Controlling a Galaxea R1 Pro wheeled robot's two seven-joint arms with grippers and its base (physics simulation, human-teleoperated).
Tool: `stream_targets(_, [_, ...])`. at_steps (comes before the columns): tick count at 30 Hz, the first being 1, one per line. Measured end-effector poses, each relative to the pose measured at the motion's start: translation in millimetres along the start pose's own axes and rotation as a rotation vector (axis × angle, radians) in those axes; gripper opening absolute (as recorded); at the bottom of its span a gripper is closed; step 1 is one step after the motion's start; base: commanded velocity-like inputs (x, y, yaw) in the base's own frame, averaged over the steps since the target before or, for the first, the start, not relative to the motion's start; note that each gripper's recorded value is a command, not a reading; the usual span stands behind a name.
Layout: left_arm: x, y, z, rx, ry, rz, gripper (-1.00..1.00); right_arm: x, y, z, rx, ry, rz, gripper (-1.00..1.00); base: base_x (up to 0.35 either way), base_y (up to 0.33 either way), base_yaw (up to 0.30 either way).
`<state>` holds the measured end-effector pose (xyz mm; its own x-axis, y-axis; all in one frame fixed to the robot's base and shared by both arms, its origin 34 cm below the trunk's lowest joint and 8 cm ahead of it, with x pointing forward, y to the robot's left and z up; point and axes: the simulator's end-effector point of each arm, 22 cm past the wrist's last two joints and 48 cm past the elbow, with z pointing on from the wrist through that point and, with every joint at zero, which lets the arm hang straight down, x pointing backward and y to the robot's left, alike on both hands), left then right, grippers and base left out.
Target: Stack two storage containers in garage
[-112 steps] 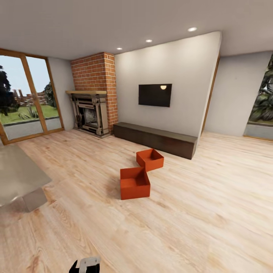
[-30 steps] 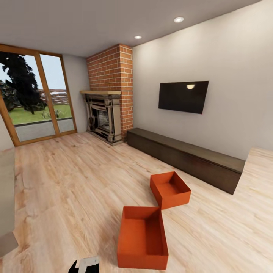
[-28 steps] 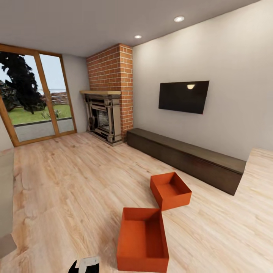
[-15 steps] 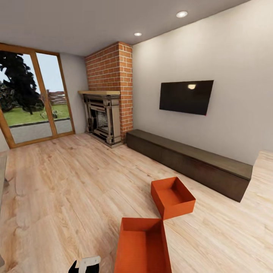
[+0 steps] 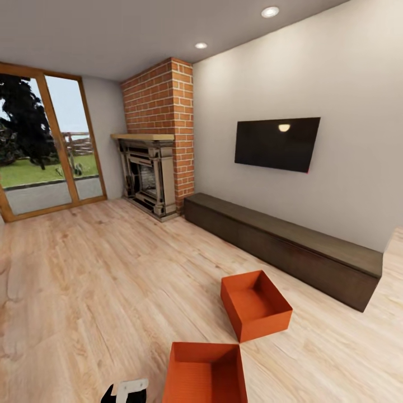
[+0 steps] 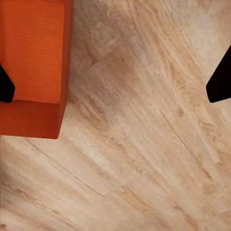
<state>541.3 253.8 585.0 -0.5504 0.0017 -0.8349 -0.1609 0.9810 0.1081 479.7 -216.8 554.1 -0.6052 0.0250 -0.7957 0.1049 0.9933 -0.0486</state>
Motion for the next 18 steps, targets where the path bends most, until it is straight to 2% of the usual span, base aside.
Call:
stream_targets(4, [-0.4, 0.0, 0.2, 0.000, -0.001, 0.000, 1.00, 0.0, 0.1, 0.0, 0.000, 0.000, 0.000, 1.00, 0.337, -0.092, 0.033])
stream_targets(7, [-0.1, 0.1, 0.1, 0.000, 0.000, 0.000, 1.00, 0.0, 0.2, 0.1, -0.001, 0.000, -0.001, 1.00, 0.228, -0.045, 0.175])
stream_targets(12, [-0.4, 0.0, 0.5, 0.000, -0.001, 0.000, 1.00, 0.2, 0.2, 0.3, -0.001, 0.001, -0.001, 1.00, 0.076, -0.014, 0.207])
stream_targets(18, [-0.3, 0.1, 0.6, -0.001, 0.000, 0.000, 1.00, 0.2, 0.1, 0.3, 0.000, 0.001, -0.001, 1.00, 0.014, -0.027, 0.063])
